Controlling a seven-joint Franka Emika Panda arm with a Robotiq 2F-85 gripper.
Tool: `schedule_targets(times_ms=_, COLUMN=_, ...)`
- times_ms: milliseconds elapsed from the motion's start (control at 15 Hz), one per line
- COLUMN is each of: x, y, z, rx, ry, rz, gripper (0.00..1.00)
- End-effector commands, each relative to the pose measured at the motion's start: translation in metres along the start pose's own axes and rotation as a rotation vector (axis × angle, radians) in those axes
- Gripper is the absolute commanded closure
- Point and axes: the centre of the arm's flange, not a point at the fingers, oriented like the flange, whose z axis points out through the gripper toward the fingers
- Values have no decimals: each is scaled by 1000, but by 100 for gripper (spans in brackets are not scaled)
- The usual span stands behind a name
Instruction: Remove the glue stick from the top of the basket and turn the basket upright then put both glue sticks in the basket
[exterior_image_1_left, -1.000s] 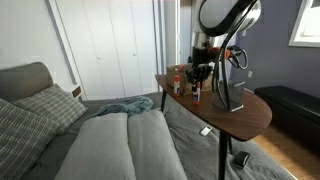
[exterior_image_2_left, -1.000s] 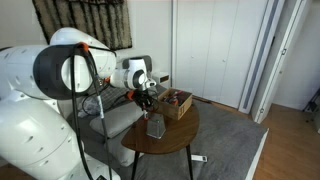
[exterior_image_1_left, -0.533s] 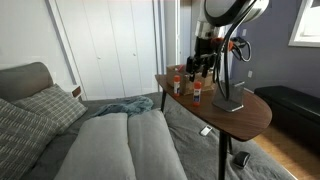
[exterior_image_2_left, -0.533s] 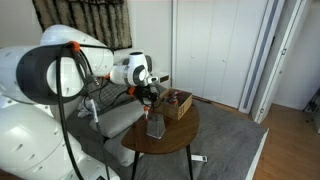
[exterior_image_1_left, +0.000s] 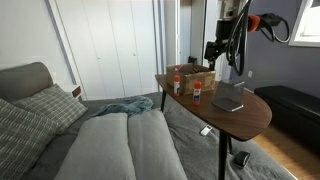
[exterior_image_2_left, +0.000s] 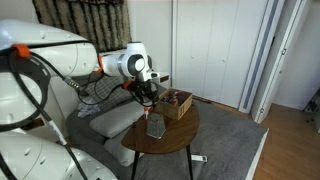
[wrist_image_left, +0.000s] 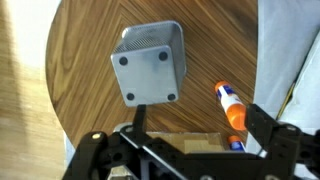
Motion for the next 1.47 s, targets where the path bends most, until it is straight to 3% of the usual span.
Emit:
schedule_targets(times_ms=0, x=-21, y=26, z=11, rx=-20, ry=-103, rz=103, gripper=0)
schedule_targets(times_ms=67, x=-22, y=32, z=17, rx=-59, ry=-110, rz=101, gripper=0)
schedule_targets(times_ms=333, x=-11, y=46, z=36, rx=-55, ry=-27, rz=91, gripper=0)
schedule_targets(times_ms=533, x=1, y=46, z=42, rx=-28, ry=-16, rz=88, gripper=0)
schedule_targets(times_ms=1400, x=43, y=41, z=78, rx=-23, ry=-159, rz=14, gripper=0)
